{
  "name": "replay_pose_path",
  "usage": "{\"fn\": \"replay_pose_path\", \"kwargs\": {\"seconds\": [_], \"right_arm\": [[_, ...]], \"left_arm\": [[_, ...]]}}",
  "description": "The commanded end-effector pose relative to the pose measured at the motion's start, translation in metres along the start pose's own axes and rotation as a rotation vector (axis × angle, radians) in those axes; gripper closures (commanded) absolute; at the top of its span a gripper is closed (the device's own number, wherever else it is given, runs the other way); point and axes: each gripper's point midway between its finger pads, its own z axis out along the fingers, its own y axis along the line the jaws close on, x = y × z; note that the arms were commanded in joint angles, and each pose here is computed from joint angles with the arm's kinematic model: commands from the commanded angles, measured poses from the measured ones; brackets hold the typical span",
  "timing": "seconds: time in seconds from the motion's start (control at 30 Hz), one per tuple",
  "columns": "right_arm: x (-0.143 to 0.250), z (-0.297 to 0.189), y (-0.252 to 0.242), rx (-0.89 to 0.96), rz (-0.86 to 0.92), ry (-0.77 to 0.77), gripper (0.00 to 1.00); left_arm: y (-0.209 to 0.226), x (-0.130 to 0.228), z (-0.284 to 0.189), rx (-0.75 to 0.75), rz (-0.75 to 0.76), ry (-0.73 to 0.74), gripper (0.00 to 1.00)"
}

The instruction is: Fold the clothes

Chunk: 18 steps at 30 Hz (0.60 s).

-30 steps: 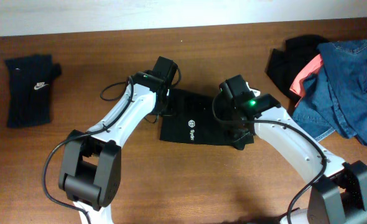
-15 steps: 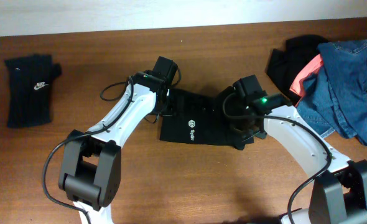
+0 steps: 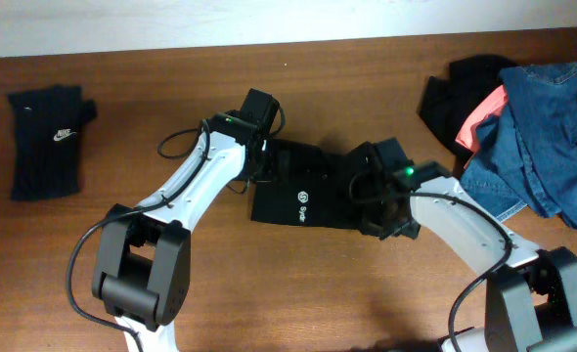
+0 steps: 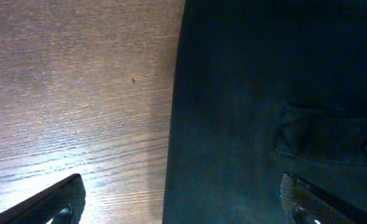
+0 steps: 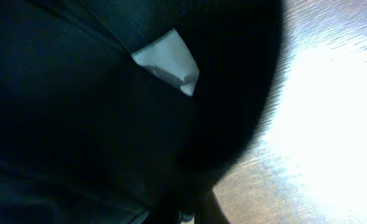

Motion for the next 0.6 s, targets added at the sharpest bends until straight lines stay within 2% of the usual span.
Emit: {"fn": "replay_pose_path", "kwargs": {"seconds": [0.0, 0.13, 0.2, 0.27, 0.37, 0.43, 0.57], "right_arm": [[0.018, 0.018, -0.007, 0.009, 0.0, 0.046, 0.96], [0.018, 0.022, -0.008, 0.002, -0.057, 0.039, 0.96], [0.014, 0.014, -0.002, -0.02, -0.1, 0.026, 0.79], [0.006, 0.002, 0.005, -0.042, -0.132, 0.003, 0.55], [-0.007, -0.021, 0.014, -0.072, -0.14, -0.038, 0.3], [-0.017, -0.041, 0.022, -0.097, -0.164, -0.073, 0.21], [-0.034, -0.078, 0.035, -0.137, -0.208, -0.136, 0.16]], "left_arm": [[0.002, 0.0, -0.007, -0.005, 0.012, -0.015, 0.01], [0.002, 0.0, -0.007, -0.005, 0.013, -0.015, 0.01], [0.002, 0.0, -0.007, -0.005, 0.012, -0.015, 0.01], [0.002, 0.0, -0.007, -0.005, 0.012, -0.015, 0.0], [0.002, 0.0, -0.007, -0.005, 0.012, -0.015, 0.01], [0.002, 0.0, -0.007, -0.005, 0.012, -0.015, 0.01], [0.002, 0.0, -0.007, -0.005, 0.012, -0.015, 0.01]]}}
